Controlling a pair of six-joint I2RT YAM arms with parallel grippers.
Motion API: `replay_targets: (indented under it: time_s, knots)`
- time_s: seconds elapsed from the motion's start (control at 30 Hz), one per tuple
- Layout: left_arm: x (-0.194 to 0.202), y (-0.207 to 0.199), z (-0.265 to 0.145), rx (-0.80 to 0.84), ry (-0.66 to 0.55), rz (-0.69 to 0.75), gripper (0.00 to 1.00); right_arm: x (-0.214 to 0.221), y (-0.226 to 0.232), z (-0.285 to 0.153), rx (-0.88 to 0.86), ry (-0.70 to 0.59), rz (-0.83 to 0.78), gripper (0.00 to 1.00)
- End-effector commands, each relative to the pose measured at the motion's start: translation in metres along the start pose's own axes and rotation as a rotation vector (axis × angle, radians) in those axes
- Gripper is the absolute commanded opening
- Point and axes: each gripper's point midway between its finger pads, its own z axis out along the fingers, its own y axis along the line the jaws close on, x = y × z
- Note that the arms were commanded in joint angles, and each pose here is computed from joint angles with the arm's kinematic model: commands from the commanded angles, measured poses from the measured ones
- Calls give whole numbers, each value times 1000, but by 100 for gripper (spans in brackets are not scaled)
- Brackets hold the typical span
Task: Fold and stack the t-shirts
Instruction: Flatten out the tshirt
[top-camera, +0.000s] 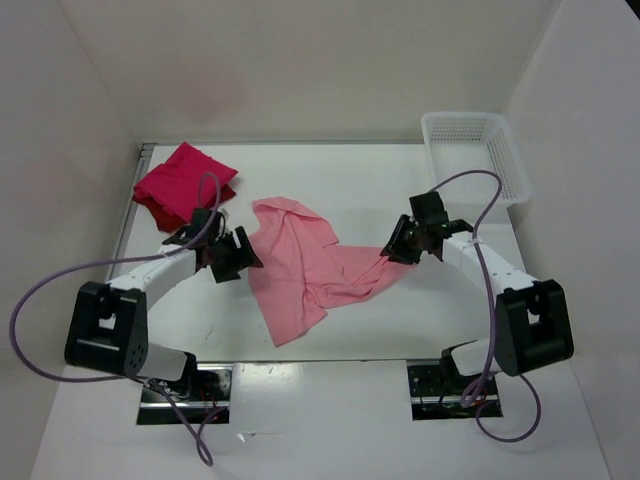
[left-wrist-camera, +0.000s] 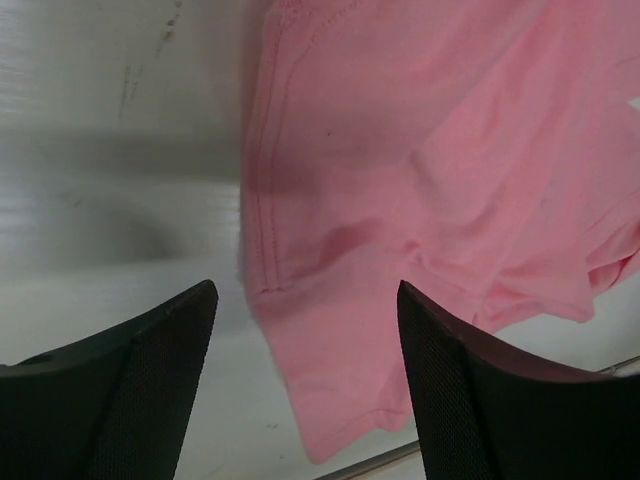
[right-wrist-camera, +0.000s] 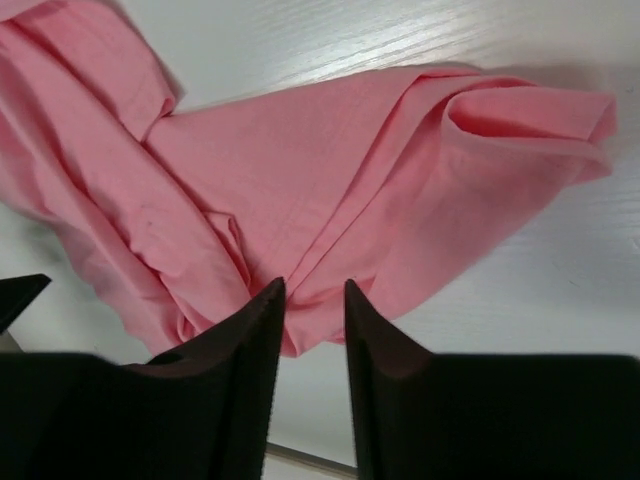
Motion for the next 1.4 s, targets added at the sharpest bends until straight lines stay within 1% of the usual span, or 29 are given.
replay_targets:
  time_s: [0.0,0.1,0.17,0.27,0.3,0.33,0.4,0.47,0.5,0.53,0.57,0.6,0.63,0.67,0.7,0.73,0.83,0.87,0.9,0.93,0.97,1.0,1.07,1.1,1.13,1.17,1.23,1.27,1.37]
  knots:
    - [-3,-24,17,83,6,6,80,-13,13,11,-50,-41,-4,41]
    - [-13,-29,32,63,-10,26,68,-12,5,22,-17,-38,10,45]
    - [-14,-26,48,43,15,29,48,-15,1,26,7,-54,20,45]
    - [-39,-29,62,10,-32,43,23,-20,1,27,16,-78,42,46]
    - [-49,-30,63,-9,-51,60,11,-23,4,26,10,-85,53,46]
    - [-77,-40,59,-25,-125,80,6,-23,4,26,9,-85,63,46]
    - [-111,-32,53,-48,-175,67,0,-24,6,24,2,-91,72,46]
    - [-153,-25,43,-48,-228,42,0,-23,6,21,-2,-96,81,46]
    - [-162,-24,40,-46,-232,42,0,-23,7,17,-9,-103,79,46]
    - [-167,-24,39,-41,-228,54,7,-24,9,14,-18,-112,78,46]
    - [-159,-24,38,-44,-176,65,38,-20,6,12,-12,-106,79,46]
    - [-160,-26,35,-40,-168,93,56,-22,8,9,-20,-114,77,46]
    - [-153,-22,35,-46,-158,91,73,-23,10,2,-29,-124,76,46]
    - [-153,-28,19,-25,-196,102,85,-24,12,-1,-38,-133,74,46]
    - [-150,-19,12,-67,-222,86,93,-24,12,-4,-39,-134,74,46]
    - [-138,-12,-1,-79,-245,87,93,-23,13,-9,-44,-140,73,46]
    - [-125,13,-20,-141,-293,35,76,-16,17,-17,-84,-129,88,46]
    - [-125,19,-35,-152,-328,23,53,-19,23,-23,-114,-146,82,46]
    - [-113,35,-35,-174,-315,-14,42,-16,24,-24,-121,-139,90,44]
    - [-113,46,-40,-197,-331,-35,32,-16,24,-24,-121,-139,90,38]
    - [-117,64,-46,-228,-355,-88,26,-17,28,-31,-146,-149,85,35]
    - [-117,74,-47,-250,-358,-107,23,-12,27,-29,-142,-136,80,32]
    - [-117,98,-40,-310,-347,-163,25,-13,29,-35,-154,-150,68,23]
    - [-114,102,-34,-301,-320,-190,31,-13,29,-36,-154,-150,68,21]
    - [-112,106,-30,-296,-300,-218,44,-10,29,-38,-161,-143,58,21]
    - [-104,111,-20,-289,-272,-257,44,-10,29,-38,-161,-143,58,21]
    - [-102,115,-18,-280,-274,-284,45,-9,31,-43,-179,-148,54,21]
    - [-104,114,-18,-275,-283,-291,49,-7,30,-43,-173,-142,55,21]
    - [-95,119,-11,-284,-263,-316,49,-5,28,-44,-175,-144,55,21]
